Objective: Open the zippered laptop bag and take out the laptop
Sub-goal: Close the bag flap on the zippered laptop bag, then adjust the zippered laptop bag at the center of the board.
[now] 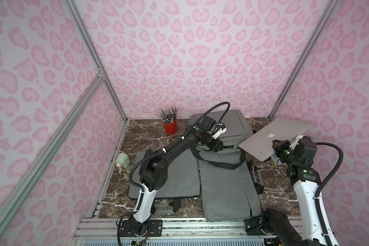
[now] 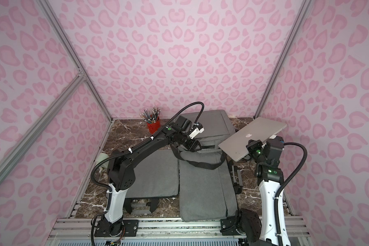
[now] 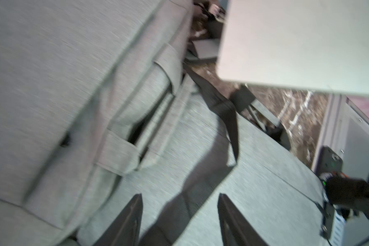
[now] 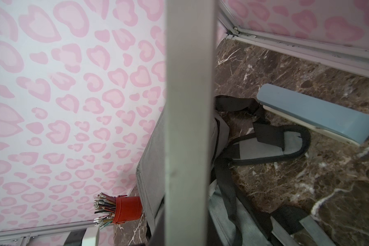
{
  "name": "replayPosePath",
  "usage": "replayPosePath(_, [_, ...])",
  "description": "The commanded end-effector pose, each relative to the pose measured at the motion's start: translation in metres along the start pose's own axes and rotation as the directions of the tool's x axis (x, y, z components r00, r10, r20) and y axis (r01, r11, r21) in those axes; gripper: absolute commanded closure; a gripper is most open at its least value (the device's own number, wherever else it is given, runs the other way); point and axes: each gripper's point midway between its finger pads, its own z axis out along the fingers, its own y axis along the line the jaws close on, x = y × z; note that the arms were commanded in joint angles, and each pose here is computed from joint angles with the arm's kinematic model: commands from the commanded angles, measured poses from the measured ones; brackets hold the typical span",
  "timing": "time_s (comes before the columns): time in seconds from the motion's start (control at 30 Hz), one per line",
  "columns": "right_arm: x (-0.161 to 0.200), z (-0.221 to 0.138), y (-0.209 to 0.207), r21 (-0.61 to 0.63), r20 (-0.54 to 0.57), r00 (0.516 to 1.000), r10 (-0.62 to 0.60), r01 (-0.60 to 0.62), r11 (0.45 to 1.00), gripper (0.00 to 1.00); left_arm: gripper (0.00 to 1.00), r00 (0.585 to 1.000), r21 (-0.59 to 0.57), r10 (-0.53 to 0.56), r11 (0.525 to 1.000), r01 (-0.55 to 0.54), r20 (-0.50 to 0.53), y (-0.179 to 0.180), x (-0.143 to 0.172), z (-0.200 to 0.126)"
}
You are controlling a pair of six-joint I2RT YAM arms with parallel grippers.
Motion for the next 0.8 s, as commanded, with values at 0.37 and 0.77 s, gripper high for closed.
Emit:
replayPosePath(0.37, [-0.030,0.014,0.019,-0.067,0.069,0.988,-0.139,0.143,0.987,1.00,0.36,0.951,0.120,0.308,0.944,-0.307,0.005,-0.061,0.036,0.061])
replayPosePath(0.77, [-0.022,0.014,0.009,-0.067,0.044,0.990,-0.136,0.139,0.988,1.00,0.76,0.945,0.033,0.320,0.947,-0.319,-0.065,-0.040,0.041,0.106])
